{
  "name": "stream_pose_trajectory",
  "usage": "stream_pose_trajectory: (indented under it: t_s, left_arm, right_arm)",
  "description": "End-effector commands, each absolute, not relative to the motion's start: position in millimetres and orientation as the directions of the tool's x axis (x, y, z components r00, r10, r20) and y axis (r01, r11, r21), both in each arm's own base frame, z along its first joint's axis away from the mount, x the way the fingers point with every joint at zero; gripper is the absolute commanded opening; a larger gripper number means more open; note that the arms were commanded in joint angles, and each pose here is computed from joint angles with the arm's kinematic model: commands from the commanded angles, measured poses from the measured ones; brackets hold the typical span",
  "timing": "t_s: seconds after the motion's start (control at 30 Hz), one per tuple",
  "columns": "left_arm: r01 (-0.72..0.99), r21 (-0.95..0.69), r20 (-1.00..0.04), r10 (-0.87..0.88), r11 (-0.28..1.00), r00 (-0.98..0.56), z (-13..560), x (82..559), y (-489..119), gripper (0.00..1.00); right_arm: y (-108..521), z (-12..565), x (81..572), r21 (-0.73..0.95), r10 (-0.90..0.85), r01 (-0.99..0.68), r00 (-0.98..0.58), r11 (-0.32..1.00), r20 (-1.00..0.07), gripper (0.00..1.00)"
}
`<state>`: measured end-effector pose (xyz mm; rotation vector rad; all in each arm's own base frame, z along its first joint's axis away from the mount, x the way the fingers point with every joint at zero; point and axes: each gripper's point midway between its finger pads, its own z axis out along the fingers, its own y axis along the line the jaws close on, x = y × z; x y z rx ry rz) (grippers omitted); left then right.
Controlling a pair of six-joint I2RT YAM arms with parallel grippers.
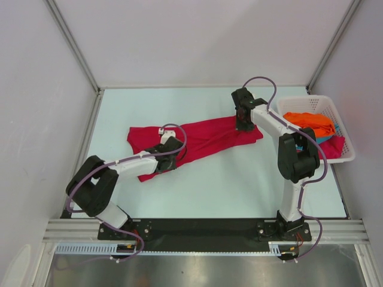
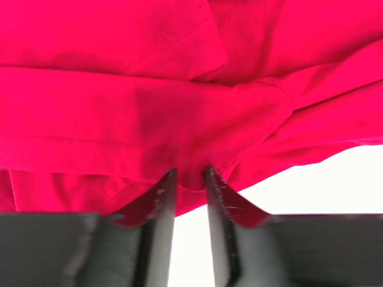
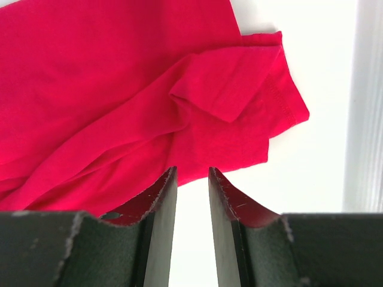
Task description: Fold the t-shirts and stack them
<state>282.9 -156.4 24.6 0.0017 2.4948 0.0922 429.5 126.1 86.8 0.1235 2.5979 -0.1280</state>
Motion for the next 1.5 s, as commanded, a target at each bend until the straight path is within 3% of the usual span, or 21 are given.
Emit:
stream_pose_trajectory:
  t_s: [0.0,0.27,0.83,1.23,1.33,1.37,1.47]
  left_arm:
    - [-0.035,0.047,-0.619,0.001,0.998,-0.785,28,288,-161,0.24]
    - [-0.04,0.042,-0.621,-0.005,0.998,-0.784,30,289,-162,0.0]
    - [-0.124,0.038,-0.713,-0.06,0.992,-0.699,114,358,-151,0.0]
    - [-0.219,0.041,-0.671,-0.136,0.975,-0.729,102,392,-111,0.01]
    - [-0.19,0.038,-0.647,-0.121,0.981,-0.753,94,400,-120,0.25]
    - [-0.191,0.033,-0.647,-0.125,0.981,-0.753,95,401,-122,0.48]
    - [-0.205,0.035,-0.637,-0.136,0.978,-0.759,88,398,-121,0.79]
  right_arm:
    - [123,104,433,-0.073,0.06,0.12,-0.829,0.99,-0.556,0.33]
    - [123,105,432,-0.077,0.057,0.119,-0.829,0.99,-0.556,0.33]
    - [120,110,431,-0.078,0.056,0.121,-0.824,0.99,-0.564,0.33]
    - [114,119,424,-0.099,0.04,0.117,-0.822,0.988,-0.568,0.33]
    - [112,121,422,-0.108,0.035,0.116,-0.823,0.987,-0.567,0.33]
    - [111,121,422,-0.109,0.037,0.12,-0.823,0.987,-0.567,0.33]
    - [109,120,421,-0.113,0.035,0.119,-0.825,0.986,-0.565,0.33]
